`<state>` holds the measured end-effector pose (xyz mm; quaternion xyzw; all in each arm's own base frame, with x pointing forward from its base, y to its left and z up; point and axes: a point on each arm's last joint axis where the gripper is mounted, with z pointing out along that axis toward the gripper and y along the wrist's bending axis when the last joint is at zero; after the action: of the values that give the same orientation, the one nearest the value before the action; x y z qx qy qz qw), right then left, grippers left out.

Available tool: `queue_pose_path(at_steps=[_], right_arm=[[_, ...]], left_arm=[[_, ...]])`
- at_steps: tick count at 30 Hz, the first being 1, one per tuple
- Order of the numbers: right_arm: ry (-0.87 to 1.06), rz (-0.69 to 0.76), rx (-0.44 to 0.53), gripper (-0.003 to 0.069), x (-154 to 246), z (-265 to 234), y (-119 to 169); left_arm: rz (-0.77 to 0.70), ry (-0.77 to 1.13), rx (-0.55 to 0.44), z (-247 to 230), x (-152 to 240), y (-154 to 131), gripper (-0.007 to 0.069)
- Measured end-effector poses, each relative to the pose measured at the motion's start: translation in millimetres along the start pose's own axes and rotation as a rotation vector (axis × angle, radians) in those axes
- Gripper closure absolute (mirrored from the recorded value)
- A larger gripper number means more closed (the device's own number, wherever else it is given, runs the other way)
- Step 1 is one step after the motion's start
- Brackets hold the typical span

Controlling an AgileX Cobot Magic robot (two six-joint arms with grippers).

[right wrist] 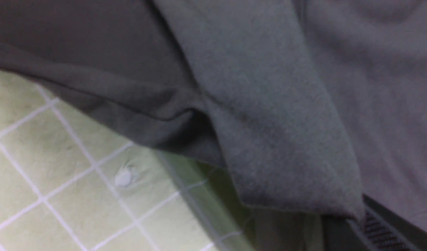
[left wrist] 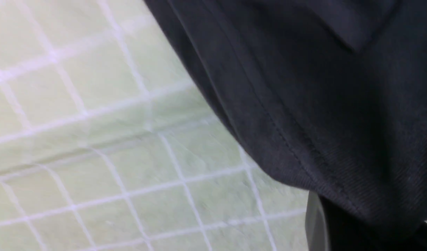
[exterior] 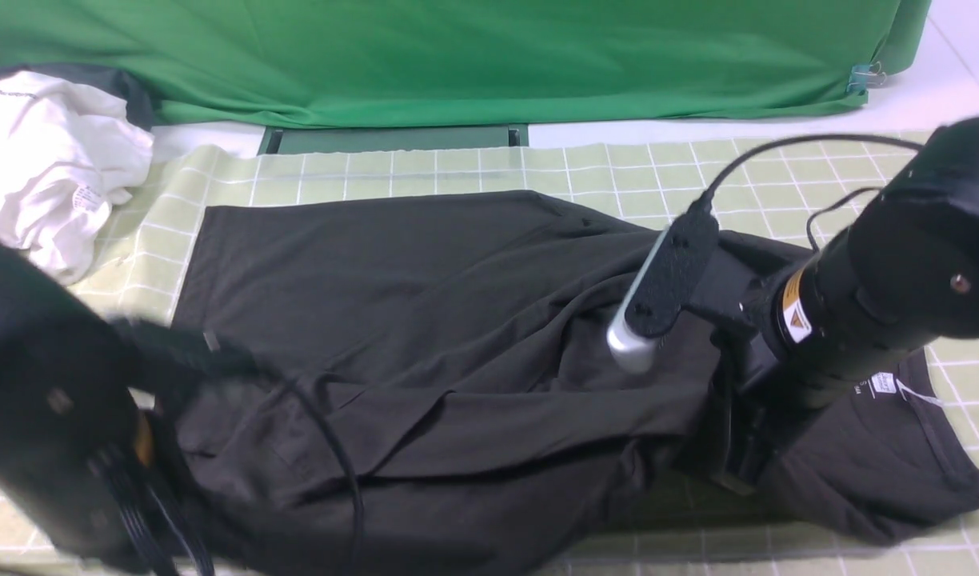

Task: Fold a long-sleeved shirt over a green coffee tablecloth.
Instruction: 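Fold the black garment in half by bringing its near edge over to the far edge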

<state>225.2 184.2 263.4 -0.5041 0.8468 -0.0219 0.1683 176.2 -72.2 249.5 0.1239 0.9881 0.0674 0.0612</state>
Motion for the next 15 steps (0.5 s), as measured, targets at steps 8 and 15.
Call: queue_pose_path(at_steps=[8,15], right_arm=[[-0.144,0.002,0.071,0.0631,-21,-19,-21],[-0.150,-0.030,0.115,0.0631,-42,4,-53]], left_arm=[[-0.239,-0.225,0.028,-32,-52,50,0.0609],[-0.342,-0.325,0.071,-27,-112,91,0.0609]])
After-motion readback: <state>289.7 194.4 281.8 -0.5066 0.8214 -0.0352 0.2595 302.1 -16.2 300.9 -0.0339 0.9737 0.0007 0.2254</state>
